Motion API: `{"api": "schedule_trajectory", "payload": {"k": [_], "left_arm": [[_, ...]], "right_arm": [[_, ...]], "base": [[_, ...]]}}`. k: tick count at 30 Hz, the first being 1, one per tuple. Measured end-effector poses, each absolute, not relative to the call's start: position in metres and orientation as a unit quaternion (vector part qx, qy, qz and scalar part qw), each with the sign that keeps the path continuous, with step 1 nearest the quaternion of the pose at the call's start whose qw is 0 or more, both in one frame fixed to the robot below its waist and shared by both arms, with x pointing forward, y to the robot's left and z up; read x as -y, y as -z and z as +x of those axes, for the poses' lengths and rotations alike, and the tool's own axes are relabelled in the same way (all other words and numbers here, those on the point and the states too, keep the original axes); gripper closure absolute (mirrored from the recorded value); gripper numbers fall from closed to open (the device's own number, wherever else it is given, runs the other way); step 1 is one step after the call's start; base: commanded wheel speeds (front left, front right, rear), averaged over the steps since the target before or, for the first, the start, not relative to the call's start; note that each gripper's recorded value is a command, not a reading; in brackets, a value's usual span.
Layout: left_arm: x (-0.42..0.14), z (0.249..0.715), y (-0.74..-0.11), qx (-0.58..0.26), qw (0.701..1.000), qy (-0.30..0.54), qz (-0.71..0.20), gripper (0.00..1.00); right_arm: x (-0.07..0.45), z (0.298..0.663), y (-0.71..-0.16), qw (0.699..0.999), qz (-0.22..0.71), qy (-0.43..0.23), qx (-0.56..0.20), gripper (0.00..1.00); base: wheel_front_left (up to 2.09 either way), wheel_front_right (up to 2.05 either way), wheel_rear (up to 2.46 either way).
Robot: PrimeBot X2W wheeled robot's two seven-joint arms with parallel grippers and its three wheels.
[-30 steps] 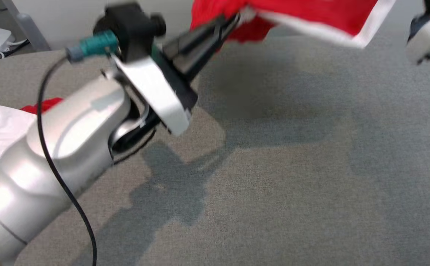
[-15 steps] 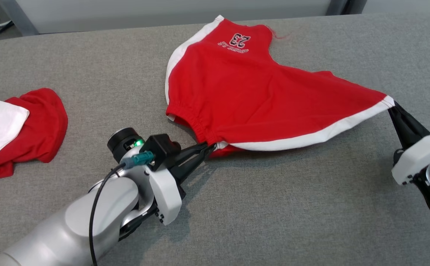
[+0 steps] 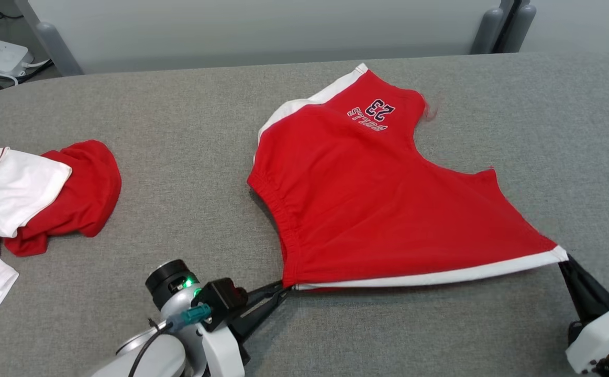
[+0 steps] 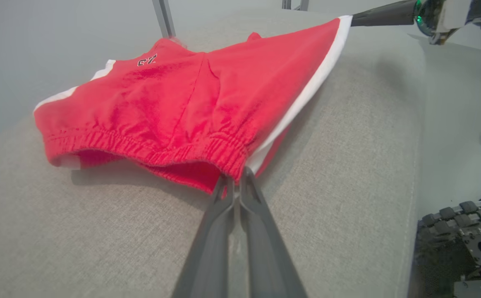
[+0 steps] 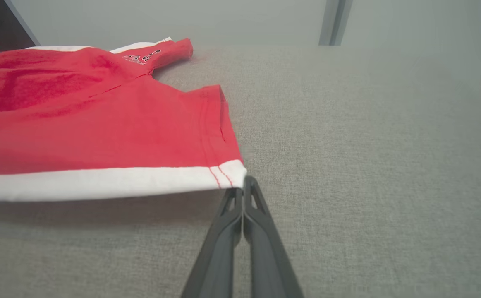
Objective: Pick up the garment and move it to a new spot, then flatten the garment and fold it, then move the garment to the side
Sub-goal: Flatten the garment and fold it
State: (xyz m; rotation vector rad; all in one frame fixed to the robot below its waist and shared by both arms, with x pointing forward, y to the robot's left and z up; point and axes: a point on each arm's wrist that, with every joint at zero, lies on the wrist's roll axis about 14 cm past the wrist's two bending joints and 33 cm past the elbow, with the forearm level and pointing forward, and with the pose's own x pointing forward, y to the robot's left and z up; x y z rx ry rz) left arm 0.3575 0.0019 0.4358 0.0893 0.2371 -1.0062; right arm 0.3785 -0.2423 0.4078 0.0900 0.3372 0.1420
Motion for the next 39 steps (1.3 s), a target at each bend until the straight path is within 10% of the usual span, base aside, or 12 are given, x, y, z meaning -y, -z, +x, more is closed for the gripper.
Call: {"api": "schedule_trajectory", "payload": {"k": [18, 20, 22, 24, 25, 39], "left_arm": [[-0.029, 0.330, -0.395, -0.170, 0.868, 0.460, 0.073, 1.00], [-0.025, 0.331, -0.395, -0.170, 0.871, 0.457, 0.064, 0.67], [-0.021, 0.335, -0.398, -0.167, 0.880, 0.442, 0.048, 0.00], [-0.020, 0.334, -0.398, -0.170, 0.885, 0.433, 0.038, 0.00], [-0.021, 0.336, -0.399, -0.169, 0.890, 0.423, 0.029, 0.00], [-0.040, 0.343, -0.426, -0.140, 0.932, 0.333, -0.032, 0.00]], "right_arm": [[0.205, 0.336, -0.374, 0.958, 0.080, -0.094, -0.261, 1.00], [0.203, 0.336, -0.375, 0.958, 0.082, -0.093, -0.257, 1.00], [0.198, 0.336, -0.377, 0.959, 0.085, -0.095, -0.254, 0.67], [0.197, 0.338, -0.381, 0.961, 0.083, -0.096, -0.246, 0.42], [0.196, 0.340, -0.384, 0.963, 0.083, -0.096, -0.238, 0.00], [0.188, 0.352, -0.435, 0.984, 0.064, -0.104, -0.131, 0.00]], "base": [[0.00, 0.00, 0.00], [0.00, 0.00, 0.00], [0.00, 0.00, 0.00], [0.00, 0.00, 0.00], [0.00, 0.00, 0.00], [0.00, 0.00, 0.00]]}}
